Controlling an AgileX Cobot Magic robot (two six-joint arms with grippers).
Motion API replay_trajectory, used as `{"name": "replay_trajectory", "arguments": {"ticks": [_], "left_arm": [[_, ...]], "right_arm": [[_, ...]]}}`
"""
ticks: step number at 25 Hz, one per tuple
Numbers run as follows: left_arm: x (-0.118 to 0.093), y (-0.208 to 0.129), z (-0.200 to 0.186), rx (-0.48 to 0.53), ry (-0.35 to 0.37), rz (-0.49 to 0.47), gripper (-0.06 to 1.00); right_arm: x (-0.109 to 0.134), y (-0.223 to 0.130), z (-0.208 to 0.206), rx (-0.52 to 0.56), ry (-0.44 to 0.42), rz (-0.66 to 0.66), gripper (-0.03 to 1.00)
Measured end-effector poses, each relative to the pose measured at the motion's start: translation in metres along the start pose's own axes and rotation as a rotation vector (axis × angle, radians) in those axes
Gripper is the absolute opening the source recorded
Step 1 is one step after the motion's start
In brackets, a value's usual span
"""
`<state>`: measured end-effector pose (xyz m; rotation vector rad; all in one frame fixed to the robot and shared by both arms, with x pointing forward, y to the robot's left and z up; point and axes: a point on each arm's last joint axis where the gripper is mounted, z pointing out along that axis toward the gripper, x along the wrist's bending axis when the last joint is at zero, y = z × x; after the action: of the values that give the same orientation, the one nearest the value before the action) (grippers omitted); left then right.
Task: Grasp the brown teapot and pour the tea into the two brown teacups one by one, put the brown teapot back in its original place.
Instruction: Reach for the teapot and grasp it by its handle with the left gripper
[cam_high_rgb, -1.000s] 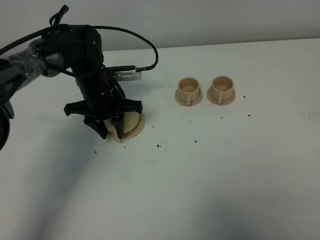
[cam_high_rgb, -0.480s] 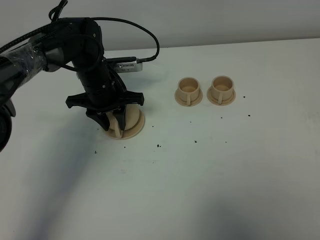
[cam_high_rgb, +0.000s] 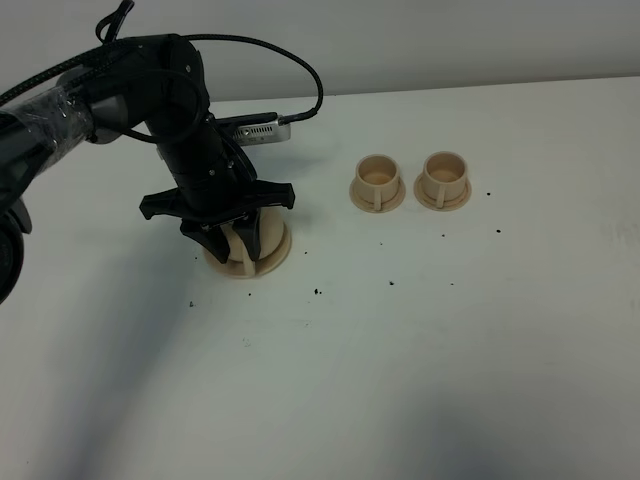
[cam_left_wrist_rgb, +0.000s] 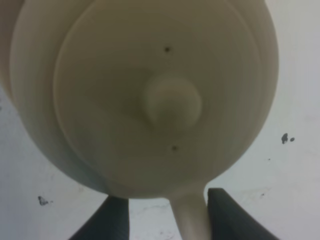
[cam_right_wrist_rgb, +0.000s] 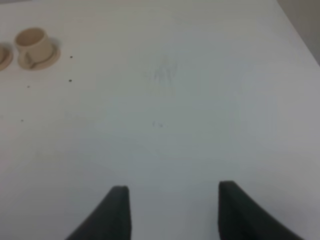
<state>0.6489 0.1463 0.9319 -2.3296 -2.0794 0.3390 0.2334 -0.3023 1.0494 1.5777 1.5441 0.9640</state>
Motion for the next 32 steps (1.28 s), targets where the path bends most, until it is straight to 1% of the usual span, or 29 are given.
{"name": "replay_trajectory", "arguments": {"ticks": [9, 20, 32], "left_arm": [[0.0007, 0.0011, 0.0056, 0.014, 0.002, 0.007, 0.41], [0.0053, 0.0019, 0.0057, 0.008, 0.052, 0.035, 0.41], [0.0099, 0.0028, 0.0053, 0.003, 0.102, 0.117, 0.41]], "right_arm": [[0.0000, 0.0000, 0.0000, 0.000, 0.000, 0.000, 0.43], [0.0000, 0.0000, 0.0000, 0.000, 0.000, 0.000, 0.43], [0.0000, 0.0000, 0.0000, 0.000, 0.000, 0.000, 0.43]]}}
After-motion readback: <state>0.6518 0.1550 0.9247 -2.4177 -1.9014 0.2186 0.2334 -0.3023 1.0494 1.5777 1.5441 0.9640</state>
